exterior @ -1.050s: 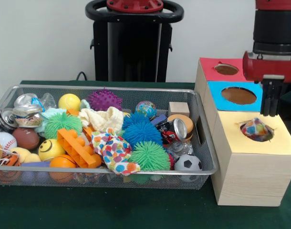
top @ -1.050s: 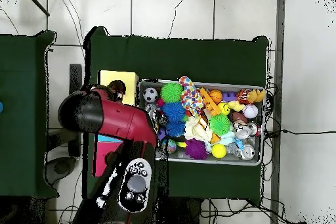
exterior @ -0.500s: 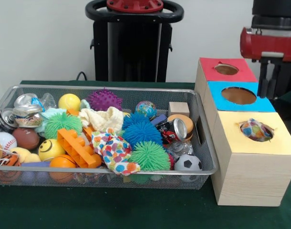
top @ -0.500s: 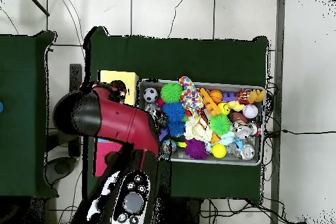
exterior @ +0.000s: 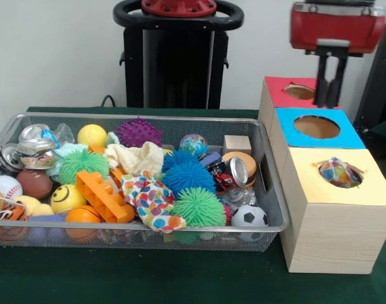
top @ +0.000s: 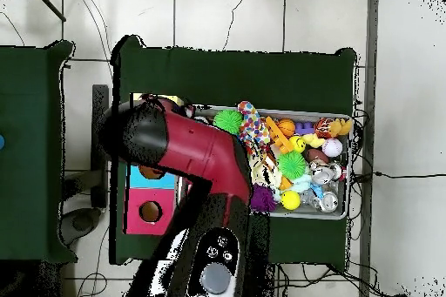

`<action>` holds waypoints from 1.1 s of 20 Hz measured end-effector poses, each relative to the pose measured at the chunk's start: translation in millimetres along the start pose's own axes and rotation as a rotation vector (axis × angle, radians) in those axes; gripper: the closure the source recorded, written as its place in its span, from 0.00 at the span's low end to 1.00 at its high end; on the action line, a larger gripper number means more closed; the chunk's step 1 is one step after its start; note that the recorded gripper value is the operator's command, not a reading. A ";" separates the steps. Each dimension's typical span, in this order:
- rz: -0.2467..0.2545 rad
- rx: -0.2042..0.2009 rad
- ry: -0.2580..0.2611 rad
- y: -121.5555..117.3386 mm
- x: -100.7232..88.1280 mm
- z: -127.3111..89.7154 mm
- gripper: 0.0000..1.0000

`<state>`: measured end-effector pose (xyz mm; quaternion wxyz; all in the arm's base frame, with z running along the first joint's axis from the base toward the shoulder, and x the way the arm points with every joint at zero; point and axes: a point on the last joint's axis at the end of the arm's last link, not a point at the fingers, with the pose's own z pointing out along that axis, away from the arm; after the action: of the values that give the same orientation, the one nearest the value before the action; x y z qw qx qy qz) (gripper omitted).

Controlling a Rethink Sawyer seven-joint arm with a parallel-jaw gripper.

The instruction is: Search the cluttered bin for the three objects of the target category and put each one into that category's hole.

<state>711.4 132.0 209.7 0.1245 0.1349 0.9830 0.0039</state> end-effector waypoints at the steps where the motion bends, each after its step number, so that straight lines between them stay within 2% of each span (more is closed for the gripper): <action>1: 0.012 0.009 -0.012 -15.2 -11.0 -1.7 1.00; 4: 0.026 0.019 -0.023 -32.8 -22.2 -2.8 1.00; 8: 0.062 0.039 -0.029 -69.0 -37.0 -1.0 1.00; 9: 0.077 0.049 -0.027 -87.2 -41.9 1.7 1.00; 15: 0.097 0.062 -0.014 -119.5 -47.8 12.7 1.00; 16: 0.098 0.066 -0.003 -131.9 -48.2 20.1 1.00; 17: 0.098 0.069 0.008 -141.6 -47.6 27.9 0.00; 22: 0.090 0.070 0.022 -151.5 -44.7 38.1 0.00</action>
<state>722.4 -26.9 177.4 0.1084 0.1831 0.9768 -0.0234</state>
